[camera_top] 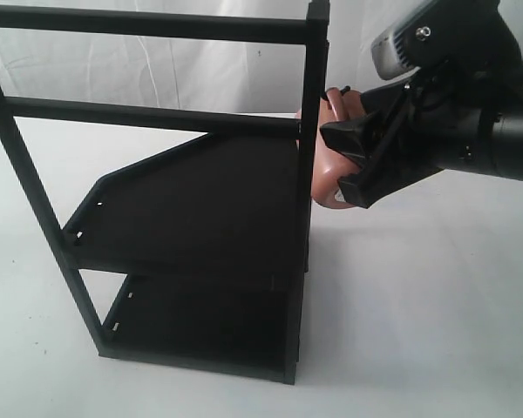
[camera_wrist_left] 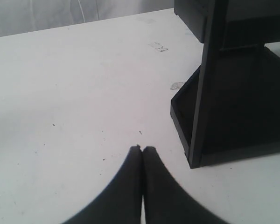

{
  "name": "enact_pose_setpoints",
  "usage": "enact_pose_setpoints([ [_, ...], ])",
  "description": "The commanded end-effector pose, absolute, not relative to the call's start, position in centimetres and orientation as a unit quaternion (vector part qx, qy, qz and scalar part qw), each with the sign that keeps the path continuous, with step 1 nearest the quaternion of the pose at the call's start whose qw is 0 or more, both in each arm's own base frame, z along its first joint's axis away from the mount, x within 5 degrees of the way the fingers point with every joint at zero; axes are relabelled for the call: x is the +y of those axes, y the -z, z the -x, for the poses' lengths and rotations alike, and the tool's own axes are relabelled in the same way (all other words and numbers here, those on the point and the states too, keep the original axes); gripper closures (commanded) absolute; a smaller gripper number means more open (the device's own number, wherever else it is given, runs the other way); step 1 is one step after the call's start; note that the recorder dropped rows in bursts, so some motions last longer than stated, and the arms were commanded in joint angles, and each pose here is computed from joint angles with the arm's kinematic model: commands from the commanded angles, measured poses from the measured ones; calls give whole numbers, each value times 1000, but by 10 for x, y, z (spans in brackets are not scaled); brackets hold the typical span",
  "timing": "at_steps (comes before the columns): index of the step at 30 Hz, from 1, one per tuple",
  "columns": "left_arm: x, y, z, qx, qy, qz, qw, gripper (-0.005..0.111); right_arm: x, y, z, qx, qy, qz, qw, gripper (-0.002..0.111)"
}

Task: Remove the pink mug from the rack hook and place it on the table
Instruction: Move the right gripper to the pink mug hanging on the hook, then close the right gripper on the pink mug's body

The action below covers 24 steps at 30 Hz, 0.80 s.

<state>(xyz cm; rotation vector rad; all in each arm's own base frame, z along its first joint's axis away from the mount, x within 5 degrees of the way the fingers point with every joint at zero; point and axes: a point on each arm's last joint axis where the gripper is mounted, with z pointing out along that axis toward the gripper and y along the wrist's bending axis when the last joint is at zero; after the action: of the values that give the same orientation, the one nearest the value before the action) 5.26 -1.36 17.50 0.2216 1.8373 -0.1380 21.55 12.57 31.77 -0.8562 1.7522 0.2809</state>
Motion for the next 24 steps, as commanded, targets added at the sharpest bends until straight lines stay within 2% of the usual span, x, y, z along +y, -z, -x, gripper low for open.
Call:
enact_pose_setpoints([
  [1,-13,-174,-52,792,61,-91,600,107,126,-320,-218,739,-112,357,560,61],
  [5,-13,-174,-52,792,61,-91,600,107,126,-321,-218,739,-112,357,561,68],
  [18,-13,-174,-52,792,61,-91,600,107,130,-315,-224,748,-127,354,546,70],
  [19,-13,-174,-52,792,61,-91,600,107,130,-314,-224,749,-127,354,545,72],
  [23,-13,-174,-52,792,61,-91,600,107,130,-313,-225,751,-123,352,546,97],
  [24,-13,-174,-52,792,61,-91,600,107,130,-313,-226,751,-123,351,546,100],
])
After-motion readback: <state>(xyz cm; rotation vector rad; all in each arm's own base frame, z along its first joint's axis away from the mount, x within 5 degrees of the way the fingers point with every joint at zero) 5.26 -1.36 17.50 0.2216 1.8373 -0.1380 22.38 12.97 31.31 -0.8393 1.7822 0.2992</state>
